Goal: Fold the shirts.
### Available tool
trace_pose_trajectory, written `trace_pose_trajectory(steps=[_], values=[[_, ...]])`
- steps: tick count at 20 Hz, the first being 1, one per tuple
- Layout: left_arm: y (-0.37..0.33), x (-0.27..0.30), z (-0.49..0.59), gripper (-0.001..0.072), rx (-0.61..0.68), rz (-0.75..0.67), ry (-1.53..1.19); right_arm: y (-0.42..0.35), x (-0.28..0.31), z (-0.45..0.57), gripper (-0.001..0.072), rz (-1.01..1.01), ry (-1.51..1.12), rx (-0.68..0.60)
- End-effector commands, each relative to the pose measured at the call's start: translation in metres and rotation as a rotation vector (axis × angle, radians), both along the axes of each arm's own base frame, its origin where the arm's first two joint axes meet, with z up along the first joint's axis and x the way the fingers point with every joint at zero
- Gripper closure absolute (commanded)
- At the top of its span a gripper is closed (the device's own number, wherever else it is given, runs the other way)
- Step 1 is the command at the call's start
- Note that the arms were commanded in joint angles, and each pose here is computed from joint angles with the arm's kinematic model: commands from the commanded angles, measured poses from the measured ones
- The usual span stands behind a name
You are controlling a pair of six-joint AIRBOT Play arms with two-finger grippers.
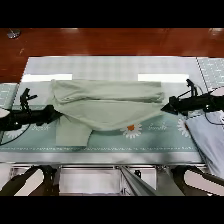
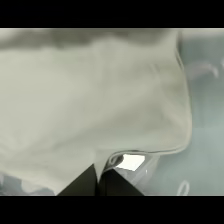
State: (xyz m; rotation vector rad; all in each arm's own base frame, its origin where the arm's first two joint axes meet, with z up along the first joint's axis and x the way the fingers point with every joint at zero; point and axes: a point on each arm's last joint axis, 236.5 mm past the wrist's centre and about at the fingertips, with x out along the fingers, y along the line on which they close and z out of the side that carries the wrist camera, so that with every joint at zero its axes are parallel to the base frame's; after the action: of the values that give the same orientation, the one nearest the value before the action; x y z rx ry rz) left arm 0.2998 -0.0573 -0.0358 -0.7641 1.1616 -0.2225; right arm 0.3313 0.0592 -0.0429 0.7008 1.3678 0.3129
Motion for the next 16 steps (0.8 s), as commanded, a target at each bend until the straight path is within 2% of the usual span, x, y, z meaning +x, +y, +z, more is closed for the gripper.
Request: trace_pose_trajectory(steps=[1, 7, 10, 14, 16], values=[[0.015, 0.043, 0.036, 0.0675, 0.039, -0.003, -0.099, -0.007, 0.049, 0.036, 0.0687, -0.001, -0.132, -0.025], [0.029, 0.143, 0.037, 0.0675, 0.033, 0.010, -0.109, 0.007, 0.132, 0.039, 0.0687, -0.001, -0.224, -0.043], [0.035, 0.191, 0.030, 0.0675, 0.028, 0.030, -0.095, 0.003, 0.165, 0.025, 0.0687, -0.063, -0.200, -0.031], [0.026, 0.221, 0.006, 0.0675, 0.045, -0.016, -0.062, 0.000, 0.181, -0.001, 0.0687, -0.094, -0.147, -0.016], [0.025, 0.231, -0.001, 0.0675, 0.038, 0.004, -0.054, -0.005, 0.184, -0.011, 0.0687, -0.124, -0.131, -0.020]])
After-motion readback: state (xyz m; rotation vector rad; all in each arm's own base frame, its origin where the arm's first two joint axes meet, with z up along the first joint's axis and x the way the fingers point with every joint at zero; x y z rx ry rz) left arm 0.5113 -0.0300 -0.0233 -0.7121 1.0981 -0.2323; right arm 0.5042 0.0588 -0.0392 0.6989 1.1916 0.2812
